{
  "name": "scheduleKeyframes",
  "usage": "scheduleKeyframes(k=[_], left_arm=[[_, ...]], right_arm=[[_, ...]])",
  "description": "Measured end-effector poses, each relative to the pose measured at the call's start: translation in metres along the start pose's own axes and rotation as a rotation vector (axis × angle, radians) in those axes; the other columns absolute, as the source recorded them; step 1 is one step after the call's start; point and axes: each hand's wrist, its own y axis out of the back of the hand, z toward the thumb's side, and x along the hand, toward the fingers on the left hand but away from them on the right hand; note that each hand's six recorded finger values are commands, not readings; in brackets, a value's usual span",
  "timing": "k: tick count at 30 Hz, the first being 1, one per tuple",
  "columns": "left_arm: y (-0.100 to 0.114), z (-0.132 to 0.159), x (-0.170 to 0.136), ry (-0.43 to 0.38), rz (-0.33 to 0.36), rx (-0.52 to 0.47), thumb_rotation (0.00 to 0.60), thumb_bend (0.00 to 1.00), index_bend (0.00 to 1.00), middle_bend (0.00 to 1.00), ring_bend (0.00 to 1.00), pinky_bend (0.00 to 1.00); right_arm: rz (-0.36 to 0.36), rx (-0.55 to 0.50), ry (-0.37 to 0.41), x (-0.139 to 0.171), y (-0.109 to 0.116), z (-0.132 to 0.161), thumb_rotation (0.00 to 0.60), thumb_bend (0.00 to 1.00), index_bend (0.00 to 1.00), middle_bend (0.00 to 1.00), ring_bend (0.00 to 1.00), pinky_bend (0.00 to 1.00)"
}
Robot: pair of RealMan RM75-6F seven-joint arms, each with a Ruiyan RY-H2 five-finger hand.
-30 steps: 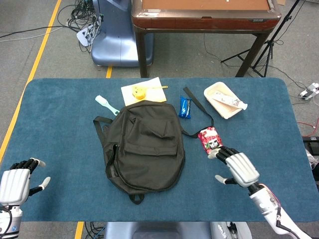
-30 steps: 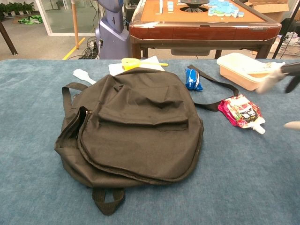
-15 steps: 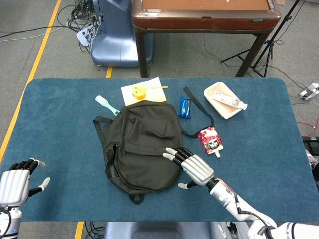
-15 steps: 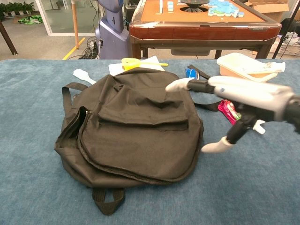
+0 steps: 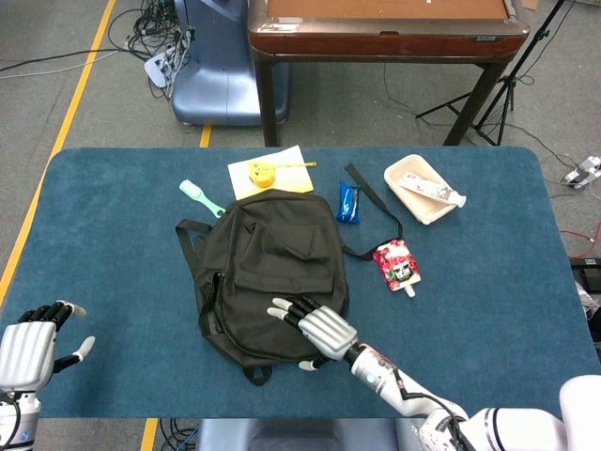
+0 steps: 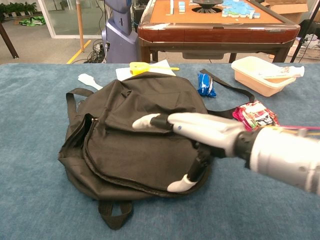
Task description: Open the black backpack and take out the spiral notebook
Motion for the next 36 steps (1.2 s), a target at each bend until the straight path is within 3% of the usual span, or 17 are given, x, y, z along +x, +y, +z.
scheduleKeyframes(k=[10, 19, 30, 36], left_arm=[[0.001, -0.007, -0.004, 0.009, 0.000, -0.004, 0.600, 0.17, 0.45, 0.42, 0.41, 0.44], [0.000, -0.011, -0.007, 0.012, -0.007, -0.009, 0.600, 0.17, 0.45, 0.42, 0.41, 0.44], [0.000, -0.007, -0.006, -0.002, -0.008, -0.017, 0.600, 0.17, 0.45, 0.42, 0.41, 0.44], [0.000, -0.006, -0.006, -0.003, -0.011, -0.014, 0.600, 0.17, 0.45, 0.42, 0.41, 0.44]], right_arm=[[0.007, 0.058, 0.019, -0.032, -0.027, 0.016, 0.600, 0.09, 0.00, 0.00, 0.00, 0.06], [0.006, 0.096, -0.022, -0.046, -0.038, 0.007, 0.600, 0.09, 0.00, 0.00, 0.00, 0.06], [-0.022, 0.098, -0.081, -0.043, -0.022, -0.013, 0.600, 0.14, 0.00, 0.00, 0.00, 0.06], [0.003, 0.091, -0.095, -0.037, -0.017, -0.018, 0.600, 0.14, 0.00, 0.00, 0.00, 0.06]])
